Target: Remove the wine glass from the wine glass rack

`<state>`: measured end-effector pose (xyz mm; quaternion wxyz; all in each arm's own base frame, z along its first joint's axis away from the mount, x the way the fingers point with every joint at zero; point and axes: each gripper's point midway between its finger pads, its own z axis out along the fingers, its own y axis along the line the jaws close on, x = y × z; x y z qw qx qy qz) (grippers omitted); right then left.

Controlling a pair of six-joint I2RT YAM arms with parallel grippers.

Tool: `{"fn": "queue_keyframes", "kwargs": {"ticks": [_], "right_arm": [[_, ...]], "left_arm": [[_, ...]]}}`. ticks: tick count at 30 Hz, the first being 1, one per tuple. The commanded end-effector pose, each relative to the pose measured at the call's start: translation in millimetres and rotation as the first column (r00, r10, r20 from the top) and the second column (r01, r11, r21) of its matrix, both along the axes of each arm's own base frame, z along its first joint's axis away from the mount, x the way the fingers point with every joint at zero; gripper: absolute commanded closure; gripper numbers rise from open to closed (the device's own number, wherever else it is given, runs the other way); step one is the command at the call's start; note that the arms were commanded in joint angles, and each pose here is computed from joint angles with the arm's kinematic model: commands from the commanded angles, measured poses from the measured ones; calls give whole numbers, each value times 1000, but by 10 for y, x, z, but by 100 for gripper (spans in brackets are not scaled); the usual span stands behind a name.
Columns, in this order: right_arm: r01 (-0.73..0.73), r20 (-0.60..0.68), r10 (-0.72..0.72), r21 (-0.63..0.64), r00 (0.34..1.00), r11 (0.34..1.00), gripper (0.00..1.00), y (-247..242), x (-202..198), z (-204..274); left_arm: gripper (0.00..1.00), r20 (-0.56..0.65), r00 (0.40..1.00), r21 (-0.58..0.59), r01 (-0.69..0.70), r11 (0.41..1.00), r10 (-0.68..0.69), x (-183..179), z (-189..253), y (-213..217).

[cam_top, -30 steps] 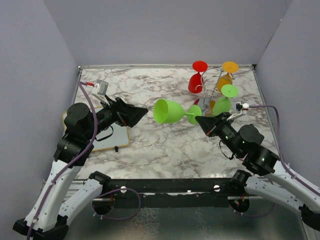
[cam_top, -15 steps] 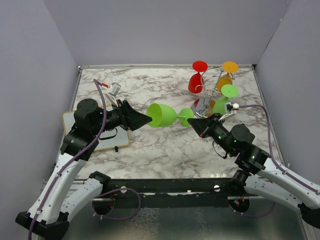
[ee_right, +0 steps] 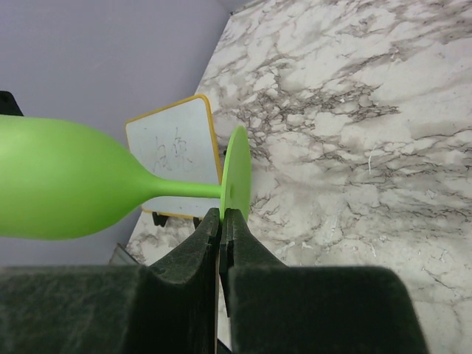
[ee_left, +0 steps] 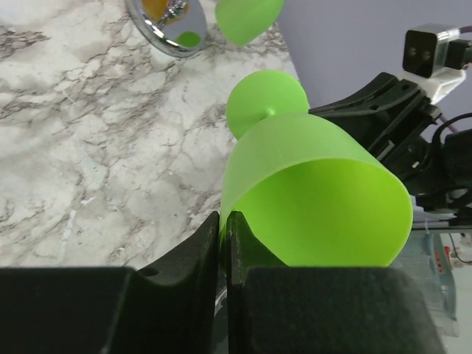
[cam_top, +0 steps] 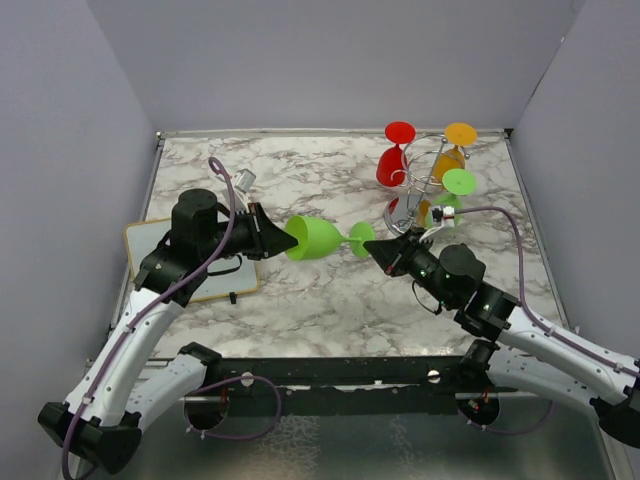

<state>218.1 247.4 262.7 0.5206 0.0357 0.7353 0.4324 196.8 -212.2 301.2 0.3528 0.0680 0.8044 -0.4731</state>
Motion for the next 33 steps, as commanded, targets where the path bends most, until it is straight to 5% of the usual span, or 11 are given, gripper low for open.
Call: {"fn": "queue_keyframes", "kwargs": {"ticks": [1,5,9,19,26,33], "right_arm": [[-29,29,28,30,999,999,99,93,5,86],[0,26,0,-21,1000,1000,93,61,61,-35],[31,43,-27,-103,999,994,70,0,118,-179],[75,144,-36,-268,989,960,32,-224,128,-202],[135,155,-85,-343,984,930,24,-379,176,-305],[158,158,-104,-384,982,910,24,-512,147,-353]], "left_arm": [[97,-13,998,59,-53,997,54,81,-126,78],[100,-14,997,78,-70,994,72,126,-169,98],[100,1,989,154,-144,978,145,279,-216,206],[100,38,963,359,-263,896,268,723,-424,429],[100,109,930,536,-352,768,350,1406,-539,666],[100,52,866,579,-432,692,497,2225,-712,1093]]}}
